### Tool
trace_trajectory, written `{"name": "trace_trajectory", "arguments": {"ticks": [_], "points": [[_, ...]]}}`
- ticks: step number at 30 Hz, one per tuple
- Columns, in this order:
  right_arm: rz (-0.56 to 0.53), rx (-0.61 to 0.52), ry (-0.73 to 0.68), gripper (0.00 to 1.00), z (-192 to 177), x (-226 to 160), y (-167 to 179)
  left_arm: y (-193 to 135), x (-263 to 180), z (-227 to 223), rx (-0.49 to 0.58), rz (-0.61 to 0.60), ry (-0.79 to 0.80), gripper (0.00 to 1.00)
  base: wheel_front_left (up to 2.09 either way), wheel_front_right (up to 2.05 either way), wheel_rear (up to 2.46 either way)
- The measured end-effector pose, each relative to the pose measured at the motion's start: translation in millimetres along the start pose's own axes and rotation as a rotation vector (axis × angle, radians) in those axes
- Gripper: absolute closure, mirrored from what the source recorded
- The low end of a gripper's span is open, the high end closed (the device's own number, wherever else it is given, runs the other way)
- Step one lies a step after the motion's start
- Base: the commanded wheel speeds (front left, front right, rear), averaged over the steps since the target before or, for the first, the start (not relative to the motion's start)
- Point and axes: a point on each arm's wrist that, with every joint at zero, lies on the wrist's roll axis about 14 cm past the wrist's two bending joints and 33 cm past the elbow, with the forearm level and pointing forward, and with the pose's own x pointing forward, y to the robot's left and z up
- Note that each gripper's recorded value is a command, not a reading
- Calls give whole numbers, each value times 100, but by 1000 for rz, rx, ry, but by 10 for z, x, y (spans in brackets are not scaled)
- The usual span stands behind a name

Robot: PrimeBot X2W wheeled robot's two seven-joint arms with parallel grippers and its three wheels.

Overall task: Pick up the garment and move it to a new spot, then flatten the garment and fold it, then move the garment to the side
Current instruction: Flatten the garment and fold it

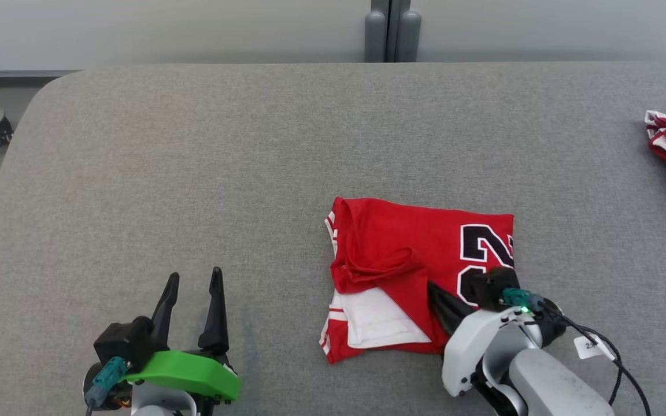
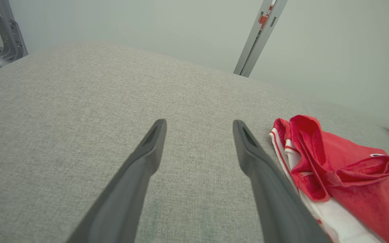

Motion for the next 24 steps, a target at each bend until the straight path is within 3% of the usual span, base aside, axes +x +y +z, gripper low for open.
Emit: {"name": "trace_trajectory", "arguments": {"ticks": [6, 12, 19, 24], "points": [[137, -35, -34, 100, 83, 122, 439, 90, -67, 67, 2, 26, -19, 0, 0, 0, 0], [246, -43, 21, 100, -92, 103, 821, 122, -119, 97, 4, 36, -29, 0, 0, 0, 0], [281, -52, -40, 100, 30, 115, 924, 86, -112, 73, -1, 29, -21, 0, 0, 0, 0], [237, -71, -110, 98, 241, 132, 733, 21, -82, 53, -2, 10, -15, 0, 0, 0, 0]]}}
